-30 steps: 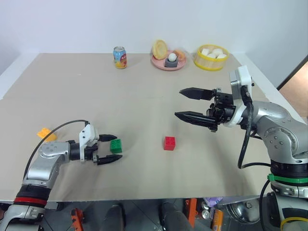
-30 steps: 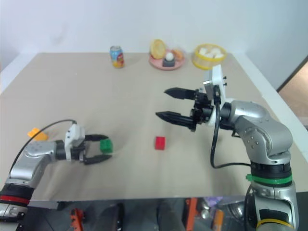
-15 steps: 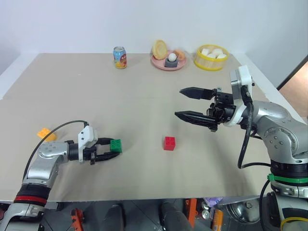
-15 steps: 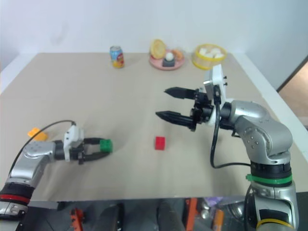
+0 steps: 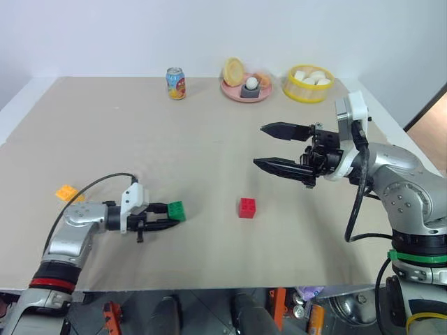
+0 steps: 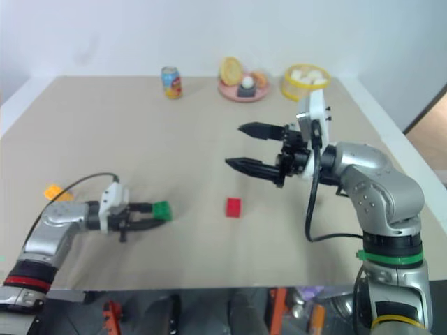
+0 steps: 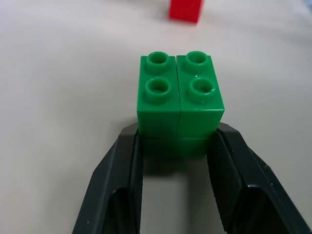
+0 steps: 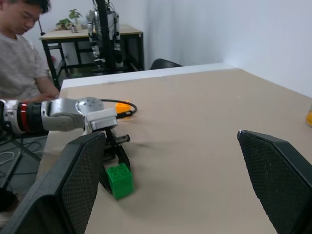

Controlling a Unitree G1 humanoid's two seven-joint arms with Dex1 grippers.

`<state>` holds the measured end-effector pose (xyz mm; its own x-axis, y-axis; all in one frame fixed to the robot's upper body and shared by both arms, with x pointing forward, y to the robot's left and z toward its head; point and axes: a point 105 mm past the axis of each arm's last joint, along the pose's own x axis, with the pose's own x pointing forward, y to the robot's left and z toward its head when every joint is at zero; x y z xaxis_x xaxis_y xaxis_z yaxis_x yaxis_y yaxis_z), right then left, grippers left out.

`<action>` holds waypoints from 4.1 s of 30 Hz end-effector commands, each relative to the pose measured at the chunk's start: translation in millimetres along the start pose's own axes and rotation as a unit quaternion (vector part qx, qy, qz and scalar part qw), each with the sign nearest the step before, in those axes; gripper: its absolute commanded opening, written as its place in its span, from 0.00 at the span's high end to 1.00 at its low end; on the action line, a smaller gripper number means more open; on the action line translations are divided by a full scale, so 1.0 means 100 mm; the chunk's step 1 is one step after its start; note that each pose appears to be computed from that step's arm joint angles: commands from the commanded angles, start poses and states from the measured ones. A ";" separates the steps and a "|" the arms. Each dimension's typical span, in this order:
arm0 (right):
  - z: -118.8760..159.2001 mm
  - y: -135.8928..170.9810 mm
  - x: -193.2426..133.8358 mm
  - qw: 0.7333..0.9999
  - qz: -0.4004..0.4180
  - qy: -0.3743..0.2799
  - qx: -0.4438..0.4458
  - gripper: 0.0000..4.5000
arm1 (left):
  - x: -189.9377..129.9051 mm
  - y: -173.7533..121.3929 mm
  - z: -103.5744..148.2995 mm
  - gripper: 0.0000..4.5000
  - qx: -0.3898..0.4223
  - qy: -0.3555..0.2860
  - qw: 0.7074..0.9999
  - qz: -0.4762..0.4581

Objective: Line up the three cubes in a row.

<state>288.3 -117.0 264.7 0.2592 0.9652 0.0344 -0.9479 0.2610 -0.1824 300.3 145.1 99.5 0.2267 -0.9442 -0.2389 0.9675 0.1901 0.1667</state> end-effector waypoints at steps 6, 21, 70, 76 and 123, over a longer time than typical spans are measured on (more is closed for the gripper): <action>-0.24 0.33 -0.25 0.996 0.053 0.078 0.002 0.00 | 0.38 0.07 0.18 0.71 0.049 -0.016 0.997 -0.055; -0.54 0.40 -0.44 0.989 0.033 0.143 0.003 0.00 | 0.81 0.20 0.23 0.71 0.070 -0.012 0.992 -0.103; -0.51 0.30 -0.34 0.993 0.025 0.119 -0.001 0.00 | 0.71 0.15 0.09 0.71 0.060 0.016 0.990 -0.127; -0.51 0.29 -0.33 0.993 0.024 0.118 -0.002 0.00 | 0.70 0.20 0.06 0.48 0.071 0.030 0.990 -0.115; -0.40 0.22 0.27 0.995 0.098 0.011 0.008 0.00 | -1.61 0.03 0.79 0.01 -0.090 -0.170 0.706 0.681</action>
<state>283.6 -89.8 213.1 0.1083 0.9933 -0.0412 -0.9866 0.1023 -0.1270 272.1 263.5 204.4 0.9710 0.0210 0.2380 0.0032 0.9949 -0.1009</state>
